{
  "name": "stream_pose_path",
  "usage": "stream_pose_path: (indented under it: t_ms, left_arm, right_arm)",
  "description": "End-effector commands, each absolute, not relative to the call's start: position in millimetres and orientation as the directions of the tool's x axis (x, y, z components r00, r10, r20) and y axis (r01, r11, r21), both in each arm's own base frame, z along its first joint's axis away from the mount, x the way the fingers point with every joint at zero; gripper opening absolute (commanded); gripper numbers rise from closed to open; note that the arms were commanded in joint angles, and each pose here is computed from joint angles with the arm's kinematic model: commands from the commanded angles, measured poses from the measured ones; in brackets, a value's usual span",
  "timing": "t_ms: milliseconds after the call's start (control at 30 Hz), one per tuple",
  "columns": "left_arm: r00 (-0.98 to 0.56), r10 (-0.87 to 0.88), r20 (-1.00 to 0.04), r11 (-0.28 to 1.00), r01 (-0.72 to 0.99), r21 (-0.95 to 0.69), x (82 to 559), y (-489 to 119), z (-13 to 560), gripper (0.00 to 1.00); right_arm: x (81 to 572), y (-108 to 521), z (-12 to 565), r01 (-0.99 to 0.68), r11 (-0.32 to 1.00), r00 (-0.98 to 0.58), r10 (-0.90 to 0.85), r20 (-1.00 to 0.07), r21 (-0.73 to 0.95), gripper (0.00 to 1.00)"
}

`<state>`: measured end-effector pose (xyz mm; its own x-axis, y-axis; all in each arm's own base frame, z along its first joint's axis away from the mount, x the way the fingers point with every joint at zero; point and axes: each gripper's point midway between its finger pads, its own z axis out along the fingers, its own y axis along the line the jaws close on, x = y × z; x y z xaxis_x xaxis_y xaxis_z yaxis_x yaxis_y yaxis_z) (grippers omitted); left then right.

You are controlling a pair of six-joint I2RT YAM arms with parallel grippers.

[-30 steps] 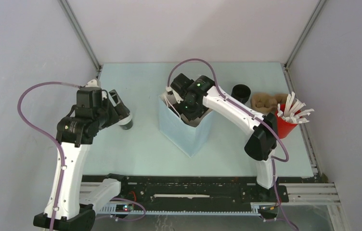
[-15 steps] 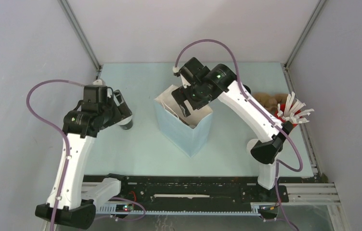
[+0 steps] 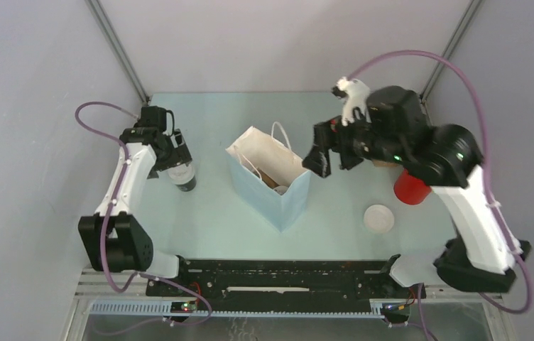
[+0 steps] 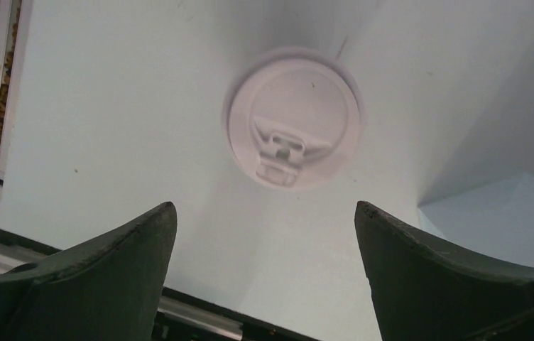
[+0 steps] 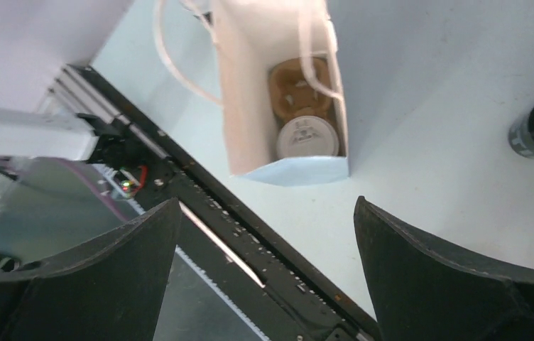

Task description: Pack the takeout coffee

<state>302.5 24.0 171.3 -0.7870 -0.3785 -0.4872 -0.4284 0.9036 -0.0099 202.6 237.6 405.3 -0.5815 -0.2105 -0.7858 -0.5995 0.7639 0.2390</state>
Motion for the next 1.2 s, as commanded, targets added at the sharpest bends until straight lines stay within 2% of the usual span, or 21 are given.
stream_pose_path:
  t_ms: [0, 333, 533, 867, 1067, 1167]
  left_arm:
    - [-0.791, -0.327, -0.517, 0.926, -0.377, -0.009, 336.6, 32.9, 165.1, 1.00]
    - [-0.829, -0.277, -0.486, 0.940, -0.339, 0.041, 351.5, 37.9, 141.6, 0.96]
    - [-0.840, -0.269, -0.471, 0.950, -0.311, 0.012, 354.2, 30.7, 134.6, 1.00]
    - [-0.848, -0.259, -0.462, 0.956, -0.295, 0.004, 357.5, 28.0, 129.8, 0.99]
    - [-0.854, -0.243, -0.460, 0.960, -0.280, 0.013, 360.4, 25.1, 127.7, 0.89]
    - [-0.855, -0.228, -0.465, 0.962, -0.271, 0.027, 361.5, 22.9, 130.1, 0.80]
  right_arm:
    - [188.4, 245.2, 411.5, -0.604, 0.708, -0.608, -0.111, -0.786, 0.367, 1.00]
    - [181.5, 224.3, 408.6, -0.580, 0.727, -0.611, -0.089, -0.787, 0.368, 1.00]
    - [182.0, 226.8, 405.6, -0.580, 0.720, -0.620, -0.087, -0.780, 0.380, 1.00]
    - [183.7, 234.0, 399.5, -0.579, 0.711, -0.638, -0.090, -0.764, 0.399, 1.00]
    - [187.0, 237.3, 398.4, -0.580, 0.710, -0.640, -0.092, -0.762, 0.401, 1.00]
    - [188.1, 238.9, 397.8, -0.581, 0.707, -0.642, -0.094, -0.761, 0.403, 1.00]
